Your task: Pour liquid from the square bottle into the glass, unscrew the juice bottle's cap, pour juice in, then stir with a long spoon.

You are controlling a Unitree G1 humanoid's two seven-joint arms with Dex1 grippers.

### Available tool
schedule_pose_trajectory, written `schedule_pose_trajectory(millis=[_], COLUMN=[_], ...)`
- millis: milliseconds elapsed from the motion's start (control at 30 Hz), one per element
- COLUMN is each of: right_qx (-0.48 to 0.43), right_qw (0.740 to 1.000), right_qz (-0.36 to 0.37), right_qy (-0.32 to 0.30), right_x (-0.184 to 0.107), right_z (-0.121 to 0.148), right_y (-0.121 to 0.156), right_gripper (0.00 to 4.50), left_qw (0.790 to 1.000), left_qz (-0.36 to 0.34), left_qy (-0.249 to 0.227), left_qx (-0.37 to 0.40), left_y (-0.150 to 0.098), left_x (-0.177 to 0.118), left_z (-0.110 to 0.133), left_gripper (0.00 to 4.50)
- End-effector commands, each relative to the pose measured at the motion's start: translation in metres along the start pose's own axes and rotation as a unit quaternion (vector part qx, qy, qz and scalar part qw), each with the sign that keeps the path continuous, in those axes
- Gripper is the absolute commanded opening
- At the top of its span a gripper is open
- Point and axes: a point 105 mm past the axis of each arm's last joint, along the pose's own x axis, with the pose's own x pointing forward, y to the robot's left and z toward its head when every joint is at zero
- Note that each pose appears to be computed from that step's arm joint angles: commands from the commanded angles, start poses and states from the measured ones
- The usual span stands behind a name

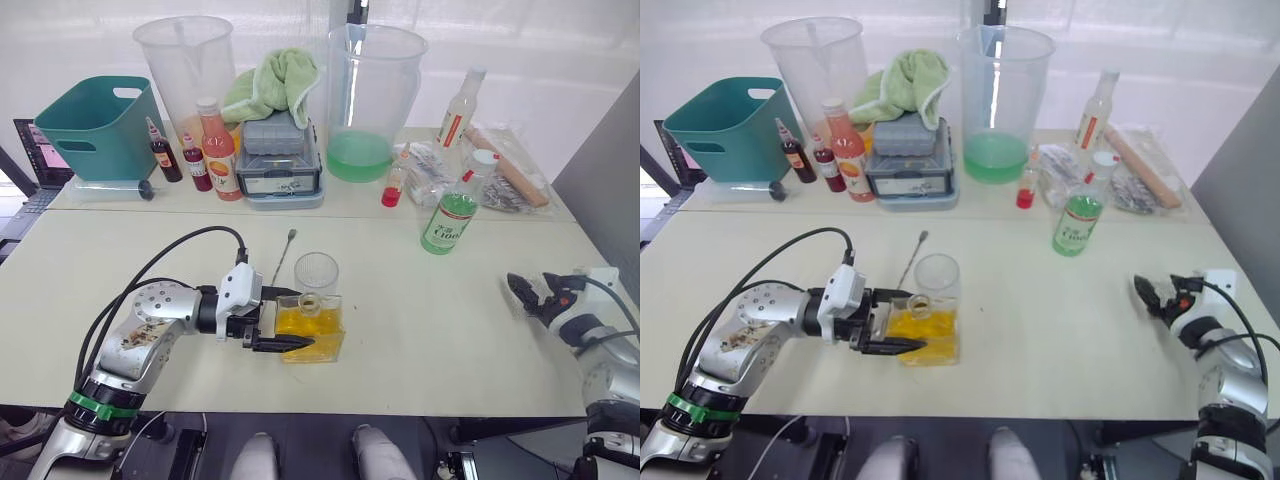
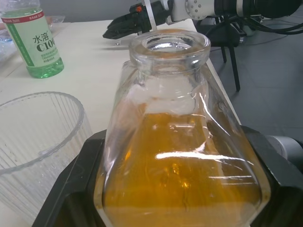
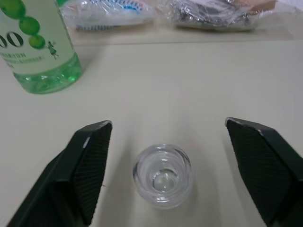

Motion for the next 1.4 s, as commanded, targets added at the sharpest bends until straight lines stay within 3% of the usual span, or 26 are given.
schedule_pose_trajectory(millis=[33,200,433,600,800,1033,1200,1400], right_qx=[-0.029,-0.035,-0.024,-0.036,-0.04,-0.049,-0.052,-0.048], right_qw=[0.998,0.992,0.963,0.909,0.857,0.813,0.797,0.785], right_qz=[0.012,0.097,0.267,0.411,0.509,0.574,0.595,0.609], right_qy=[-0.058,-0.07,0.002,0.051,0.072,0.088,0.096,0.105], right_x=[-0.007,-0.015,-0.043,-0.065,-0.07,-0.068,-0.064,-0.056], right_z=[0.044,0.073,0.092,0.107,0.116,0.12,0.118,0.113], right_y=[-0.005,0.02,0.074,0.129,0.173,0.193,0.196,0.197], right_gripper=[4.46,4.46,4.46,4.46,4.46,4.46,4.46,4.46], left_qw=[1.0,1.0,1.0,1.0,1.0,0.999,0.995,0.983], left_qz=[0.001,0.002,0.016,0.007,0.007,0.044,0.09,0.185], left_qy=[0.008,0.0,-0.006,-0.006,-0.005,-0.024,-0.023,0.001], left_qx=[0.005,0.011,0.017,-0.002,-0.005,-0.02,-0.032,-0.014], left_y=[-0.002,-0.002,0.0,-0.003,-0.015,-0.029,-0.033,-0.012], left_x=[-0.003,-0.003,-0.005,-0.008,-0.011,-0.031,-0.059,-0.115], left_z=[0.002,0.008,0.012,0.013,0.021,0.039,0.056,0.072], left_gripper=[2.8,2.8,2.8,2.8,2.8,2.8,2.8,2.8])
